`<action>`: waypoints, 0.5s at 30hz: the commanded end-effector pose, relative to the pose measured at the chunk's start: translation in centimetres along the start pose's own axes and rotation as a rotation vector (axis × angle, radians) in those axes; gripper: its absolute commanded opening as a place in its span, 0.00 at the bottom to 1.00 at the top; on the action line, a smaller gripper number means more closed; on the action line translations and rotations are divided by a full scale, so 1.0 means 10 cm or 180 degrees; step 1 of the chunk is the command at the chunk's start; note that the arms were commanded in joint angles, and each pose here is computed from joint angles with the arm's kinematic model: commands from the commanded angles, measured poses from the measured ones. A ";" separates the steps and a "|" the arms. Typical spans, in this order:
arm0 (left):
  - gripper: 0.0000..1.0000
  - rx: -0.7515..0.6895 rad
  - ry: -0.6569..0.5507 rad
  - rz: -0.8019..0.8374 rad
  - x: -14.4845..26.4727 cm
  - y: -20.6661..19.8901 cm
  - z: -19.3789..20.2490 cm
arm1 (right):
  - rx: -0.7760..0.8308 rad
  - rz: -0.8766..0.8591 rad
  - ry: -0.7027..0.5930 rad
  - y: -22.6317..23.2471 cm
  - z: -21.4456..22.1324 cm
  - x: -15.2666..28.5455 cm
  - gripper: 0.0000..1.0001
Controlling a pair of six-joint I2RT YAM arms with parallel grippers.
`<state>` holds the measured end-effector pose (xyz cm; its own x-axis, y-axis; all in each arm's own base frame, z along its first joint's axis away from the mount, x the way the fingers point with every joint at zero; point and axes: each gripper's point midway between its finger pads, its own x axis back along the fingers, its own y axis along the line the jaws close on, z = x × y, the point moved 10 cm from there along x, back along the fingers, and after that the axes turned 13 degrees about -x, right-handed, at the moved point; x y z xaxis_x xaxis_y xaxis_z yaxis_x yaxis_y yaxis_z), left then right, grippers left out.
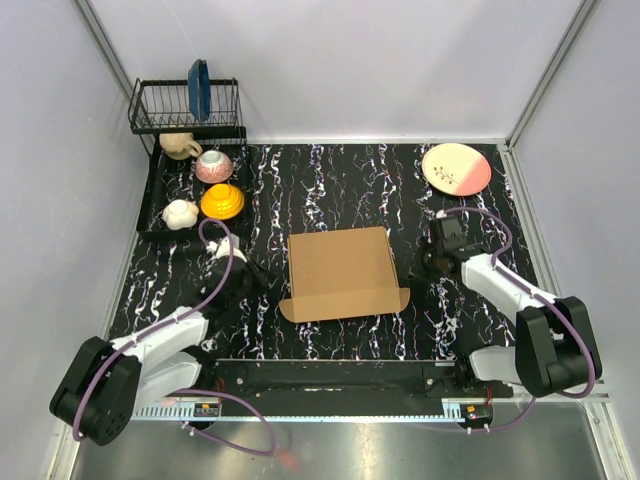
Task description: Fold the paper box
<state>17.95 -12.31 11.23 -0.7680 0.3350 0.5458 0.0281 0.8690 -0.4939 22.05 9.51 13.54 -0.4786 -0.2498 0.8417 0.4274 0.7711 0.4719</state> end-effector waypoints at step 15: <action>0.02 0.0386 -0.0481 0.0717 -0.08 -0.06 0.06 | -0.0149 -0.0722 0.0021 0.02 0.11 -0.09 0.00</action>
<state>17.55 -12.62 9.78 -0.8251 0.3939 0.4050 0.0667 0.7799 -0.6224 21.13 10.05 12.20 -0.5359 -0.3577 0.7648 0.3907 0.6980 0.6002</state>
